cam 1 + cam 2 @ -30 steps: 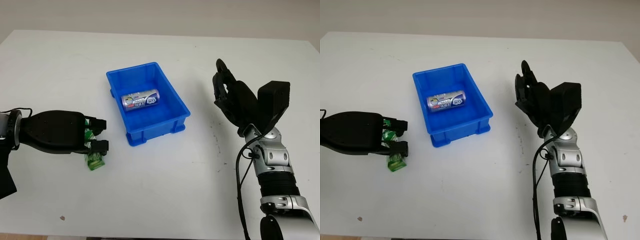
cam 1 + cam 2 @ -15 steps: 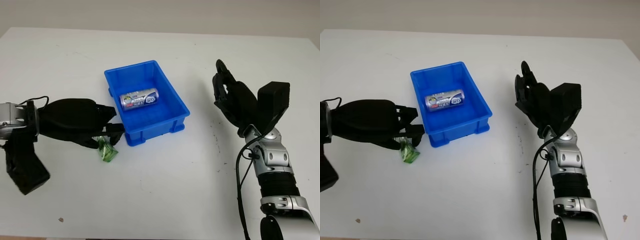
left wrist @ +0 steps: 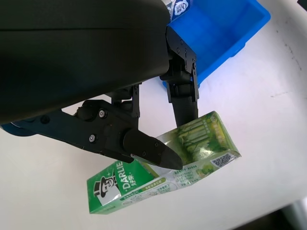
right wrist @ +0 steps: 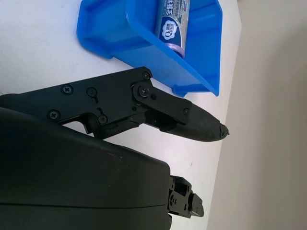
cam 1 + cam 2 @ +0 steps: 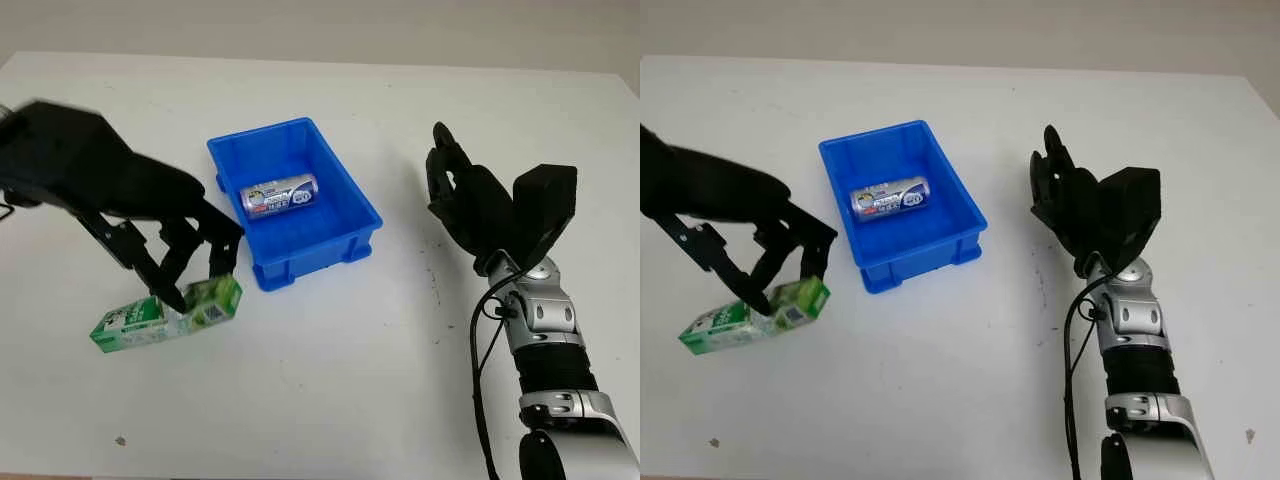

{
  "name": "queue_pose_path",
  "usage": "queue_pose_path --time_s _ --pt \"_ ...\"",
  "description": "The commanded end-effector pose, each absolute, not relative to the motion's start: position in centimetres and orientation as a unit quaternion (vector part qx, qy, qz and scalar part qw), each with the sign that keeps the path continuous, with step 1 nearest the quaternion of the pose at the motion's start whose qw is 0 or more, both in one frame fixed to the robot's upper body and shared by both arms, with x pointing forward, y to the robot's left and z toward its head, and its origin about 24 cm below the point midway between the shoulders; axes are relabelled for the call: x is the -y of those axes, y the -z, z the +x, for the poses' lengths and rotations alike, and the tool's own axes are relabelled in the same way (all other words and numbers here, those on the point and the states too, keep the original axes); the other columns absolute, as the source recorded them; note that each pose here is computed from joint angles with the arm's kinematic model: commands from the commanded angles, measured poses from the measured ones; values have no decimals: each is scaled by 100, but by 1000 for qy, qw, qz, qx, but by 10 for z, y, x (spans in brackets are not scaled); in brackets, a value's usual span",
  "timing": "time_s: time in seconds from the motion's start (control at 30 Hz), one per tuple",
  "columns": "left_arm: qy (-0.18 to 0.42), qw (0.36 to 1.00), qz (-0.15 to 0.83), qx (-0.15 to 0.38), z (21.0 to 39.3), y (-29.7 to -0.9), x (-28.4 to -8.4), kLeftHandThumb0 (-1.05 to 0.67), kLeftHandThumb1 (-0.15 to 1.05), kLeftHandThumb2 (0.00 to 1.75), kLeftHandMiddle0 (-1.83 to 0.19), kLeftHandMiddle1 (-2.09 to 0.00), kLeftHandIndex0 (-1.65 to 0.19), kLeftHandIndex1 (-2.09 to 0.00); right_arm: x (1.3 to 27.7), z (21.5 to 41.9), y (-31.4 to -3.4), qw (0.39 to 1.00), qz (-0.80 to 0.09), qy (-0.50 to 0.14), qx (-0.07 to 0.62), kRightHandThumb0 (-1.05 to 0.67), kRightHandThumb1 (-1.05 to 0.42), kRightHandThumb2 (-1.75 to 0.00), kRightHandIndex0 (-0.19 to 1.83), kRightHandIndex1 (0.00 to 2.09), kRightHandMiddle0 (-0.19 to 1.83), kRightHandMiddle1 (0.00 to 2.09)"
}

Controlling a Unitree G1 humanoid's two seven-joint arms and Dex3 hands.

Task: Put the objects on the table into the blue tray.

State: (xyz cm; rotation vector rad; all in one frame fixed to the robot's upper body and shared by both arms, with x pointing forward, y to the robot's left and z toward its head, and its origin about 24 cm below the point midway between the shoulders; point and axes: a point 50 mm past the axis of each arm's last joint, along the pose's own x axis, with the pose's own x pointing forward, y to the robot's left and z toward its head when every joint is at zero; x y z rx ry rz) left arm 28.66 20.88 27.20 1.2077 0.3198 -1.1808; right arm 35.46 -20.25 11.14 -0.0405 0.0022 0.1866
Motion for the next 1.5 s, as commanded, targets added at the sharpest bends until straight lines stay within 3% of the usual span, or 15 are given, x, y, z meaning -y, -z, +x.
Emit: queue_pose_path --time_s 0.0,0.17,0.27,0.4,0.47,0.6,0.7,0.83,0.97,1.13,1.27,1.33,1.43,1.47 --pt "517 652 538 -135 283 -284 -206 -37 105 6 -71 -120 -45 -135 201 358 -119 995 -24 -97 15 -68 -105 -75 -19 0 -19 0" --pt "522 661 515 -160 280 -301 -206 -36 105 8 -67 -133 -41 -143 202 357 -118 995 -26 -98 11 -68 -105 -75 -19 0 -19 0" --pt "496 701 488 -156 279 -316 -210 -33 104 6 -66 -138 -42 -143 202 357 -118 995 -31 -99 8 -69 -105 -75 -19 0 -19 0" --pt "422 765 484 -52 284 -342 -214 -29 105 12 -48 -154 -31 -151 201 358 -117 995 -23 -100 8 -68 -105 -75 -19 0 -19 0" --pt "372 785 495 14 291 -354 -214 -26 105 16 -44 -142 -28 -141 200 358 -117 995 -20 -101 9 -67 -105 -76 -19 0 -19 0" --pt "299 809 489 129 315 -371 -212 -27 105 9 -64 -100 -47 -105 198 360 -116 995 -19 -102 8 -68 -105 -76 -19 0 -19 0" --pt "242 829 468 188 334 -376 -207 -32 103 6 -71 -91 -54 -98 197 361 -116 995 -18 -103 11 -68 -105 -77 -19 0 -19 0" --pt "181 852 435 227 356 -375 -196 -39 103 5 -58 -125 -44 -124 198 360 -115 995 -18 -97 9 -69 -105 -76 -19 0 -19 0" --pt "159 857 428 237 373 -372 -188 -39 104 6 -49 -141 -38 -137 202 357 -113 995 -23 -94 9 -67 -105 -77 -19 0 -19 0" --pt "152 870 420 209 388 -365 -176 -37 105 8 -40 -146 -29 -143 204 353 -111 996 -24 -91 6 -65 -105 -77 -19 0 -19 0" --pt "170 854 458 175 397 -350 -166 -35 104 9 -43 -148 -31 -145 204 352 -109 996 -22 -85 4 -65 -105 -77 -19 0 -19 0" --pt "176 845 481 152 401 -340 -164 -31 104 7 -42 -145 -29 -142 204 351 -109 996 -23 -85 3 -66 -105 -77 -19 0 -19 0" --pt "160 824 527 135 403 -332 -162 -23 105 8 -19 -129 1 -121 204 349 -109 996 -24 -85 -1 -67 -105 -76 -19 0 -19 0" --pt "153 821 533 136 403 -331 -162 -19 105 15 -6 -108 11 -108 204 349 -109 996 -25 -84 -1 -66 -105 -77 -19 0 -19 0"
